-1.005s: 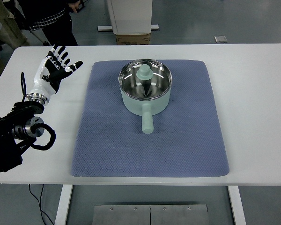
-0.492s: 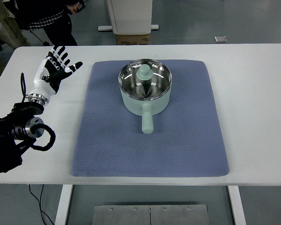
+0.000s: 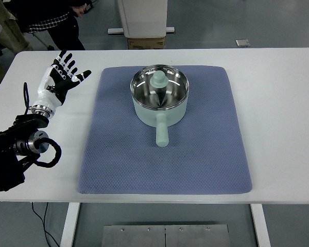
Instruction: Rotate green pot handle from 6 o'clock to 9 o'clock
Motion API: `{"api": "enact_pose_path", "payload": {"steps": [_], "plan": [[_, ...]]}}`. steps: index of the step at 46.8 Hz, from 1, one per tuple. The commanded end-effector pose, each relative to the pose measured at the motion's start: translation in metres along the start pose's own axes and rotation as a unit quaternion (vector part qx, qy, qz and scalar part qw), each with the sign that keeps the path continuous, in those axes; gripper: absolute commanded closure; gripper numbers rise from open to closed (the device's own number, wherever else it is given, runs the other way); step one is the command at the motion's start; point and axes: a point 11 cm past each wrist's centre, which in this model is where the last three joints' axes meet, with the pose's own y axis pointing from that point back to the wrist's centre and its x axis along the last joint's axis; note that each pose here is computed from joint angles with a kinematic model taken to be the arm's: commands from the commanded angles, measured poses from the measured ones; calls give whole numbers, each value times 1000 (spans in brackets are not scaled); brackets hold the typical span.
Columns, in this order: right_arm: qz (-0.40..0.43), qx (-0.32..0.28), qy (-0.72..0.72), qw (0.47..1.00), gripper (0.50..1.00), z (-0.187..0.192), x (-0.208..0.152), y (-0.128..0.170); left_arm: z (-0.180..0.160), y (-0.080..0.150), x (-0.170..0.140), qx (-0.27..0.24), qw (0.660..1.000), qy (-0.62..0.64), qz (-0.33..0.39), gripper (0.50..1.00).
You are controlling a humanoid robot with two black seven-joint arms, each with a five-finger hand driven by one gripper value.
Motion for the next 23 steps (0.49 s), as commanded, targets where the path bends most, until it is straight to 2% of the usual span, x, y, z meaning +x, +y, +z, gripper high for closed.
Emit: {"api": "enact_pose_path", "payload": {"steps": [1,23], "plan": [[0,0,0,1000,500,0,0,0,3,-2,-1,-4,1000,1,0,500],[0,0,-1,1000,500,0,0,0,6,-2,0,-5,1000,-12,-5,500]]}}
